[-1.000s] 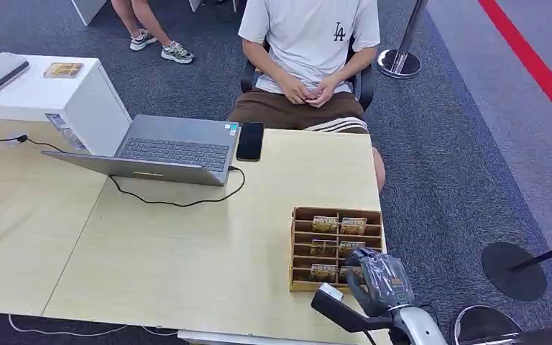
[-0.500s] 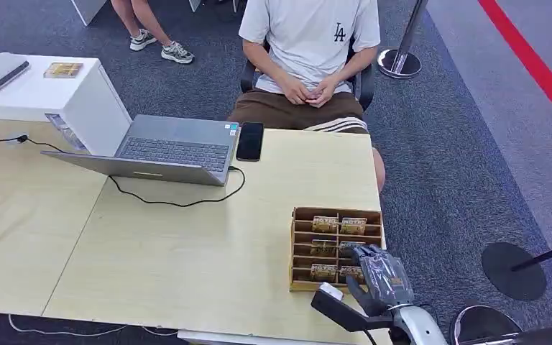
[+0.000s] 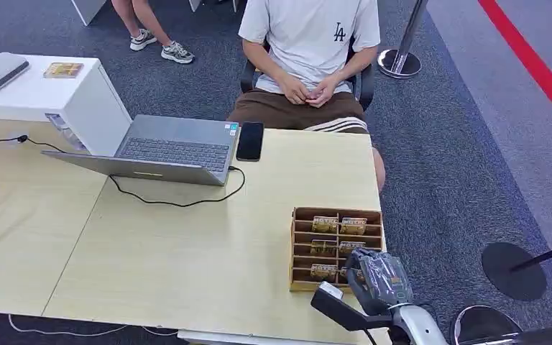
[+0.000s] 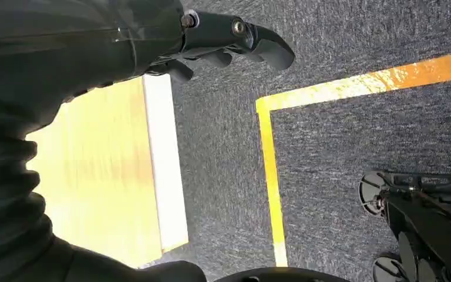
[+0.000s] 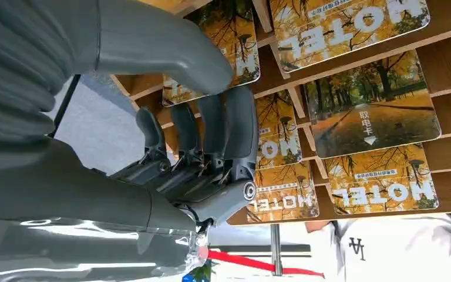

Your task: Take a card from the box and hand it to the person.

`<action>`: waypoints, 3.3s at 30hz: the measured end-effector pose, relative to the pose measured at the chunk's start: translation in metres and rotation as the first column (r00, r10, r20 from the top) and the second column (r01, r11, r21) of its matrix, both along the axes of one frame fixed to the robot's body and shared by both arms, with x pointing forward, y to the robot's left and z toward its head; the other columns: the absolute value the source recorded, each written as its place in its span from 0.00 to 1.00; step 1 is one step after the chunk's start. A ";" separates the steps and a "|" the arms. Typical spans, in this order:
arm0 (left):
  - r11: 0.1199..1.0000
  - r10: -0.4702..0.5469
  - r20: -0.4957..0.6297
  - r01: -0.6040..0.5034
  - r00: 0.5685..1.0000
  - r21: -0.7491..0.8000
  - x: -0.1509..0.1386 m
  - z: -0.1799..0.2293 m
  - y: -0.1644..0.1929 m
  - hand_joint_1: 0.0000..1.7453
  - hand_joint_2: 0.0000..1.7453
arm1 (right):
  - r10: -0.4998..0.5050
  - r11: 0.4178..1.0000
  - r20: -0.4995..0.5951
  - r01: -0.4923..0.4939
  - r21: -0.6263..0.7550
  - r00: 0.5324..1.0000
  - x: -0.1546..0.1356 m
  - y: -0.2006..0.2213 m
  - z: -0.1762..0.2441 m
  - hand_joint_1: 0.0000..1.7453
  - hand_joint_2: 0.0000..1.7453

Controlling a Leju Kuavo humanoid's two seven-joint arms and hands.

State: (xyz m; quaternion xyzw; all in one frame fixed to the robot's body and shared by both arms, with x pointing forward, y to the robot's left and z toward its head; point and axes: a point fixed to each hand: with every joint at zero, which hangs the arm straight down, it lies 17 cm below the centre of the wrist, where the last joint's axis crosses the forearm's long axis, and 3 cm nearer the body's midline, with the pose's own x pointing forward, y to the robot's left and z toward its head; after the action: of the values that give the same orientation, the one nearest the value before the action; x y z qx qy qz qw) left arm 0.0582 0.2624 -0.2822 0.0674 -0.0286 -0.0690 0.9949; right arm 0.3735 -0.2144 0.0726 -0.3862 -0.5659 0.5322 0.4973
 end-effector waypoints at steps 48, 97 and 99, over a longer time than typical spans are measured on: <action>1.000 0.000 0.000 0.000 1.000 0.000 0.000 0.000 0.000 0.00 1.00 | 0.005 1.000 0.015 -0.005 0.003 1.000 0.000 0.001 0.003 0.90 1.00; 1.000 -0.004 0.001 0.004 1.000 0.000 0.000 0.000 0.000 0.00 0.00 | 0.012 1.000 0.037 -0.012 0.006 0.999 0.001 0.003 0.007 0.90 1.00; 1.000 -0.004 0.001 0.004 1.000 -0.001 0.000 0.000 0.000 0.00 0.00 | 0.012 1.000 0.038 -0.013 0.006 0.999 0.001 0.003 0.008 0.90 1.00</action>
State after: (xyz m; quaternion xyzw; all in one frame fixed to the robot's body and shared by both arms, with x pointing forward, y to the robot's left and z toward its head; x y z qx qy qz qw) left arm 0.0584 0.2622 -0.2821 0.0669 -0.0294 -0.0710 0.9948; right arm 0.3749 -0.2117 0.0803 -0.3913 -0.5794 0.5260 0.4842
